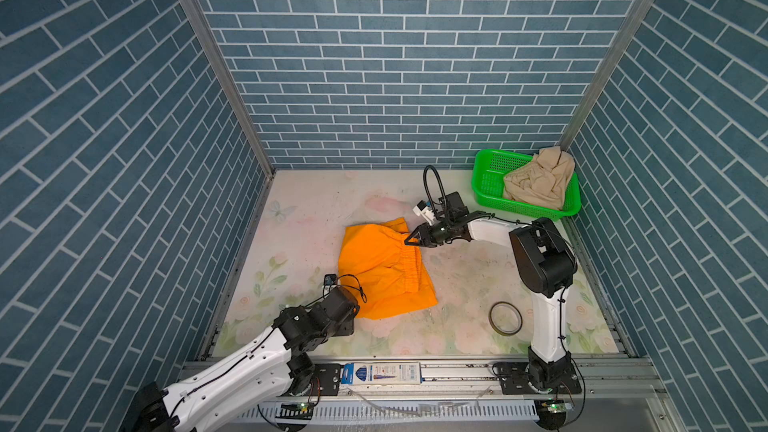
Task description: Fold and stack the shorts
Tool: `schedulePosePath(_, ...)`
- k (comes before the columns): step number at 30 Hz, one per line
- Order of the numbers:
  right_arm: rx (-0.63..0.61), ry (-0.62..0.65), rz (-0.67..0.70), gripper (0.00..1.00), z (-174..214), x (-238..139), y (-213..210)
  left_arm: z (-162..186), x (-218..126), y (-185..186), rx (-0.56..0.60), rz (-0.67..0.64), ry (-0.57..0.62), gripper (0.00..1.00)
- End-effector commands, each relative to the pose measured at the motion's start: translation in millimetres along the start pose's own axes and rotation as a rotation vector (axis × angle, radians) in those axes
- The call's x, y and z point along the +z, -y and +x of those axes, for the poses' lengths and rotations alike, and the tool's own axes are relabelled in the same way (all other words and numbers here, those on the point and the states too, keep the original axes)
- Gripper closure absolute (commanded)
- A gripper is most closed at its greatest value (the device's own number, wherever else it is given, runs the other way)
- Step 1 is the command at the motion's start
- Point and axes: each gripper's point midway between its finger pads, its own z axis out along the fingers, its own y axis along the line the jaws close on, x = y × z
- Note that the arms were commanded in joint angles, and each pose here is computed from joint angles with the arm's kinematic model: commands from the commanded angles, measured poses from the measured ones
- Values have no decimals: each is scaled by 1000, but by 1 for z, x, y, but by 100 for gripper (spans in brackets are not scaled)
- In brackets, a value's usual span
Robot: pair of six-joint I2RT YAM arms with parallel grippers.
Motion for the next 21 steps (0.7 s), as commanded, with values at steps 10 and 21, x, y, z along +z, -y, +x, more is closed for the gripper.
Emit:
schedulePosePath(10, 84, 30, 212, 41, 59, -74, -28, -27, -37, 16, -27, 73, 67, 24)
schedulePosePath(21, 113, -12, 213, 40, 136, -38, -39, 3, -7, 8, -57, 64, -16, 25)
